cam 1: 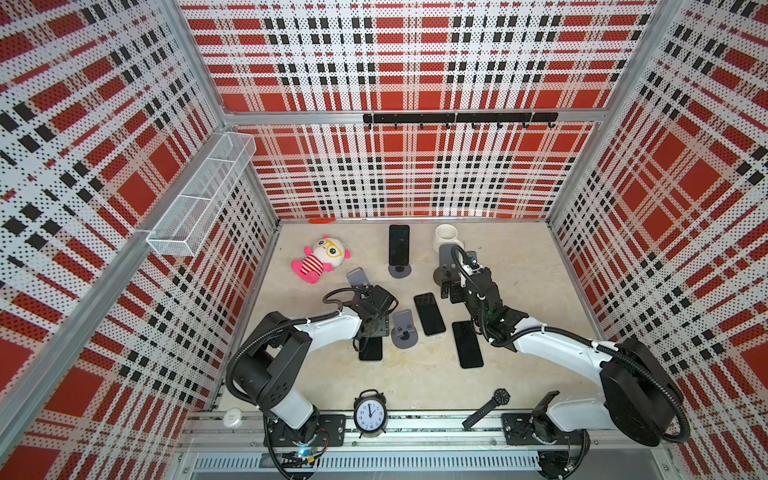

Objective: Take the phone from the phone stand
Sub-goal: 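Open left gripper to release the phone on the table, then raise left gripper toward pink-framed phone on far stand while right gripper rises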

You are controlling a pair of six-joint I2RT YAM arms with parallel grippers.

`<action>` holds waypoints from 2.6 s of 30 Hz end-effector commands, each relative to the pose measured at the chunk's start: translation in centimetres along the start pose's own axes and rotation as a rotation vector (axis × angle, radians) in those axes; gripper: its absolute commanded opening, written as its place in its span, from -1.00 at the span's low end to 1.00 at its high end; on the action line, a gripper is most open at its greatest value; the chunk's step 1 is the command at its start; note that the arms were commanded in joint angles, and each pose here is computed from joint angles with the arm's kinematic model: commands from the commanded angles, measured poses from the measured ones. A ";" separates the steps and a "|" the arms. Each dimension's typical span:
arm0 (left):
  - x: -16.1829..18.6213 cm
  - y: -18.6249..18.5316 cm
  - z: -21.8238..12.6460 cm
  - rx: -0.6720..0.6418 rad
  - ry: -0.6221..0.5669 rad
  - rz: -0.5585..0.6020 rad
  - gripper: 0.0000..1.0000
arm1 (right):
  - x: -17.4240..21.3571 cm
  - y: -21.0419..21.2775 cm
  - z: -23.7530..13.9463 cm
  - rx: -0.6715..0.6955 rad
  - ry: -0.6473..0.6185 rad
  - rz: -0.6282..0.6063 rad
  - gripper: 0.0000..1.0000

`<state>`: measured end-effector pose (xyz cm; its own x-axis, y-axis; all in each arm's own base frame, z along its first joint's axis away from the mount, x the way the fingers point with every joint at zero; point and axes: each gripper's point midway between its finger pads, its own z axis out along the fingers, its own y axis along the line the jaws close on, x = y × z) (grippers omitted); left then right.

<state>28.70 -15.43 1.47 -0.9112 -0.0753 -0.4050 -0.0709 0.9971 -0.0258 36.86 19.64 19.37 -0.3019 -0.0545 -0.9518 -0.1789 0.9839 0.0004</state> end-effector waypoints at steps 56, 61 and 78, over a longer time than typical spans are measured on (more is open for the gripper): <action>-13.3 3.0 -20.1 0.504 -0.586 -0.192 0.93 | -5.1 2.6 -0.2 -0.098 0.095 0.133 0.99; -14.3 5.1 -18.2 0.464 -0.659 -0.351 0.96 | -5.4 4.5 1.9 -0.100 0.171 0.182 1.00; -10.7 6.9 -14.4 0.455 -0.686 -0.408 0.96 | -5.5 10.1 9.4 -0.143 0.220 0.305 1.00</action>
<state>31.95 -7.14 17.13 -0.4288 -0.5579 -0.7106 -0.1206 0.8149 -0.5670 45.10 30.54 22.03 -0.5336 0.1614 -0.8302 -0.1903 0.9335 0.3038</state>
